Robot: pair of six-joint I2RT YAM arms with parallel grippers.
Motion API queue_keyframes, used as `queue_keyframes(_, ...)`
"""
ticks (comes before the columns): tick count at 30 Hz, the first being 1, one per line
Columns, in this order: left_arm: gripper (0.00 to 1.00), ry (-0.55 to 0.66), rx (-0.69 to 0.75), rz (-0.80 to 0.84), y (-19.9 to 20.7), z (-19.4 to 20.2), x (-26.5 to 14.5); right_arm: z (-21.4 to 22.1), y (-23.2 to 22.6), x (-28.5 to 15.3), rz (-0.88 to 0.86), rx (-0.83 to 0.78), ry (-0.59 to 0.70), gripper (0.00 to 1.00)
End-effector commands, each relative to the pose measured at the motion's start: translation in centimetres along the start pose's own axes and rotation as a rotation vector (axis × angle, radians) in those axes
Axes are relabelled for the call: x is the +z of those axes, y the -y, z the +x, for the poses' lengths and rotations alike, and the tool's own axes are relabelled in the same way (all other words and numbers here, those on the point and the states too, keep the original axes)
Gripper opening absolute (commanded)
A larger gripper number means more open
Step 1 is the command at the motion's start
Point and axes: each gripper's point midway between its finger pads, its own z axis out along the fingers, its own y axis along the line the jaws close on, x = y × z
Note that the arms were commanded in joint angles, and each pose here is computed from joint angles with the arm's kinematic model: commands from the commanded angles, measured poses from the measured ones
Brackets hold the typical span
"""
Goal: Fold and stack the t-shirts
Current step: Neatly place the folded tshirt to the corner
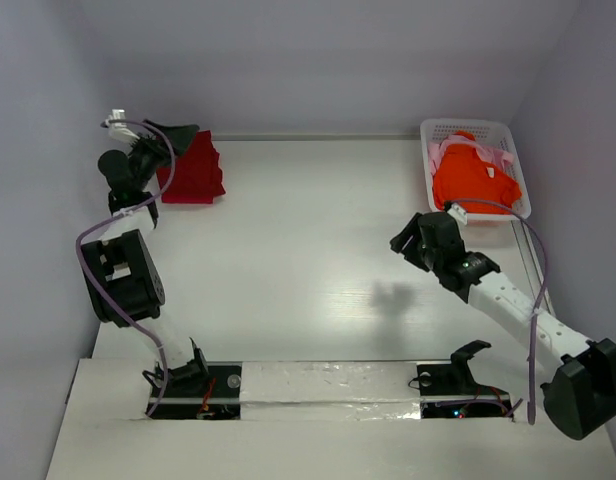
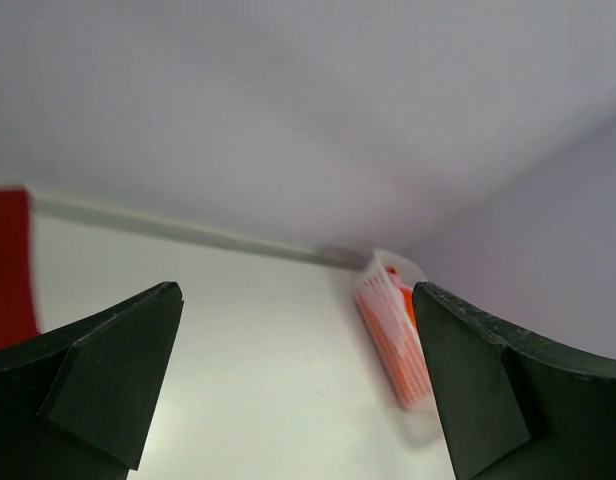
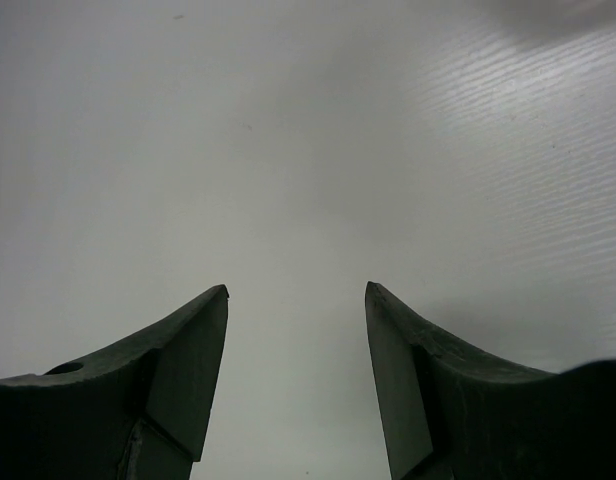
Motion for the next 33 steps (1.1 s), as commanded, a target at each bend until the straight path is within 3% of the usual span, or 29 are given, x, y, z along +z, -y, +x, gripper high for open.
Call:
queue_keyframes(1, 0.99, -0.083, -0.064, 0.169, 4.6, 3.5, -0.4, -5.3, -3.1, -2.7, -0.042, -0.017, 0.143, 0.63)
queue_keyframes(4, 0.99, -0.183, -0.099, 0.090, 4.9, 7.5, 0.7, -8.1, -4.1, -4.8, -0.047, -0.013, 0.214, 0.63)
queue_keyframes(5, 0.99, -0.164, -0.017, 0.067, 5.4, 7.3, 1.1, -8.4, -4.0, -5.3, -0.038, -0.024, 0.222, 0.63)
queue_keyframes(7, 0.99, -0.223, -0.012, -0.023, 5.4, 9.4, 1.3, -9.8, -4.2, -6.4, -0.036, -0.027, 0.264, 0.63)
queue_keyframes(9, 0.99, -0.179, 0.063, -0.070, 5.9, 8.1, 1.2, -11.4, -4.3, -7.9, -0.022, -0.038, 0.310, 0.63)
queue_keyframes(13, 0.99, -0.234, 0.079, -0.109, 6.9, 8.5, 0.6, -14.0, -3.7, -10.2, 0.025, -0.060, 0.403, 0.65)
queue_keyframes(18, 0.99, -0.203, 0.144, -0.198, 8.3, 8.9, -0.6, -17.8, -3.4, -12.8, 0.129, -0.106, 0.511, 0.66)
queue_keyframes(27, 0.99, -0.226, 0.203, -0.249, 9.7, 10.4, -2.3, -19.4, -2.8, -13.7, 0.216, -0.141, 0.543, 0.67)
queue_keyframes(30, 0.99, -0.206, 0.214, -0.256, 10.4, 10.1, -2.9, -19.1, -3.6, -14.3, 0.143, -0.157, 0.535, 0.81)
queue_keyframes(31, 0.99, -0.200, 0.210, -0.254, 10.6, 10.0, -2.9, -19.0, -3.8, -14.4, 0.122, -0.160, 0.534, 0.93)
queue_keyframes(33, 0.99, -0.194, 0.198, -0.252, 11.0, 9.8, -3.1, -18.9, -4.2, -14.7, 0.090, -0.161, 0.527, 0.95)
